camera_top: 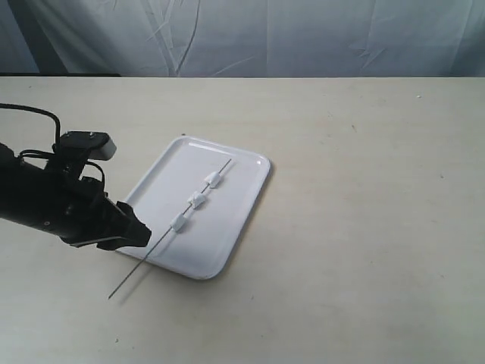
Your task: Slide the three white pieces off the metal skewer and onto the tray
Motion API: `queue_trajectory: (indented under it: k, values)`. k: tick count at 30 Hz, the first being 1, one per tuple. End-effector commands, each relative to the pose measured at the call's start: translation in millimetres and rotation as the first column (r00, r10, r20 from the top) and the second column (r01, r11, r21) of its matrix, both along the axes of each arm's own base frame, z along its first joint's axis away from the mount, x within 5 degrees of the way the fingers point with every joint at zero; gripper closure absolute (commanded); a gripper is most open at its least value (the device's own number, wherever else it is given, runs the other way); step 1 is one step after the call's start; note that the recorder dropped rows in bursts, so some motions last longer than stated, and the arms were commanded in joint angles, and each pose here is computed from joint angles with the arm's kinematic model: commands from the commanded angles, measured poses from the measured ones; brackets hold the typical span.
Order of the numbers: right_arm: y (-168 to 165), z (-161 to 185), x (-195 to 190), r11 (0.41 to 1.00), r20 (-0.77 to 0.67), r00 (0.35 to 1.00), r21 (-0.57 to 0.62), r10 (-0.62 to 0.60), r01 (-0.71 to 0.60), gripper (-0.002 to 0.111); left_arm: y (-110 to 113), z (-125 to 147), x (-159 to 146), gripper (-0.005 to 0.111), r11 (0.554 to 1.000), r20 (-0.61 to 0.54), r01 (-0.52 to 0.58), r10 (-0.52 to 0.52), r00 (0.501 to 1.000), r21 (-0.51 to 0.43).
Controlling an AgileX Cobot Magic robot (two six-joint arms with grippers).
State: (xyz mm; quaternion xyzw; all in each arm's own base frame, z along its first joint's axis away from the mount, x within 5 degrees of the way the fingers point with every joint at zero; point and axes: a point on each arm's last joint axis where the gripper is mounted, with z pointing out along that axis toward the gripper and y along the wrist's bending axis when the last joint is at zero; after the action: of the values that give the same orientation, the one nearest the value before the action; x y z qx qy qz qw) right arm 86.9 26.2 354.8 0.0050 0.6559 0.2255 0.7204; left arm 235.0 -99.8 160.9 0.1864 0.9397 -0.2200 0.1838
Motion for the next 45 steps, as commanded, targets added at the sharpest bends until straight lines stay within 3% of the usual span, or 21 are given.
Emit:
queue_trajectory:
  k: [1, 10, 14, 15, 17, 18, 20, 22, 25, 26, 27, 29, 31, 34, 42, 45]
  values:
    - [4.0, -9.5, 58.7, 0.998, -0.232, 0.971, 0.013, 0.061, -0.060, 0.071, -1.1, 4.2, 6.2, 0.062, 1.000, 0.033, -0.001, 0.001, 0.999, 0.007]
    - [3.0, -89.7, 159.3, 0.997, -0.628, 0.774, 0.040, 0.077, -0.066, 0.071, -1.4, 6.6, 9.0, 0.062, 1.000, 0.049, 0.003, -0.003, 0.999, 0.012]
    - [-21.8, -103.3, 174.0, 0.971, -0.591, 0.777, -0.213, -0.214, 0.105, 0.071, -1.5, 6.7, 8.9, 0.062, 1.000, 0.047, 0.003, -0.003, 0.999, 0.009]
    - [-33.5, -100.6, 174.6, 0.931, -0.541, 0.769, -0.310, -0.341, 0.195, 0.072, -1.6, 6.7, 8.9, 0.062, 1.000, 0.047, 0.001, -0.002, 0.999, 0.008]
    - [-56.4, -91.7, 171.1, 0.783, -0.401, 0.711, -0.517, -0.578, 0.345, 0.076, -1.4, 6.7, 9.2, 0.062, 1.000, 0.049, 0.000, 0.000, 0.999, 0.010]
    - [-65.2, -86.6, 167.7, 0.692, -0.325, 0.676, -0.613, -0.661, 0.381, 0.080, -1.0, 6.7, 9.8, 0.062, 1.000, 0.055, -0.005, 0.004, 0.998, 0.013]
    - [-76.7, -86.2, 158.6, 0.594, -0.310, 0.570, -0.686, -0.761, 0.420, 0.088, -0.4, 6.8, 10.9, 0.062, 1.000, 0.066, -0.013, 0.012, 0.998, 0.019]
    - [-75.3, -95.5, 153.7, 0.637, -0.420, 0.516, -0.675, -0.747, 0.374, 0.095, -0.9, 7.3, 11.5, 0.062, 1.000, 0.063, -0.031, 0.031, 0.998, 0.004]
    - [-60.4, -117.8, 151.4, 0.783, -0.641, 0.467, -0.582, -0.609, 0.222, 0.096, -2.2, 6.4, 10.7, 0.062, 1.000, 0.052, -0.025, 0.025, 0.998, -0.001]
    - [-51.8, -127.3, 150.2, 0.848, -0.735, 0.432, -0.502, -0.523, 0.170, 0.093, -4.1, 4.3, 10.3, 0.062, 1.000, 0.043, -0.018, 0.018, 0.999, 0.000]
    - [-38.2, -138.0, 148.9, 0.904, -0.821, 0.415, -0.427, -0.393, 0.010, 0.085, -9.9, -1.5, 7.8, 0.062, 1.000, 0.012, 0.010, -0.010, 1.000, 0.001]
    - [-20.3, -146.4, 147.6, 0.946, -0.895, 0.395, -0.287, -0.209, -0.150, 0.063, -23.5, -15.7, 2.7, 0.062, 0.998, -0.043, 0.067, -0.066, 0.997, 0.013]
    - [-11.9, -146.1, 146.7, 0.963, -0.914, 0.390, -0.200, -0.116, -0.182, 0.054, -34.1, -26.8, 2.3, 0.062, 0.995, -0.049, 0.092, -0.090, 0.995, 0.044]
    - [-12.1, -147.0, 144.9, 0.955, -0.918, 0.377, -0.210, -0.120, -0.208, 0.058, -38.1, -26.3, 12.1, 0.062, 0.996, -0.033, 0.068, -0.066, 0.997, 0.056]
    - [-12.5, -146.0, 147.1, 0.958, -0.909, 0.398, -0.214, -0.124, -0.190, 0.058, -31.1, -18.1, 26.7, 0.062, 0.981, -0.016, 0.029, -0.026, 1.000, 0.191]
    - [-12.5, -146.0, 147.1, 0.958, -0.909, 0.398, -0.214, -0.124, -0.190, 0.058, -31.1, -18.1, 26.7, 0.062, 0.981, -0.016, 0.029, -0.026, 1.000, 0.191]
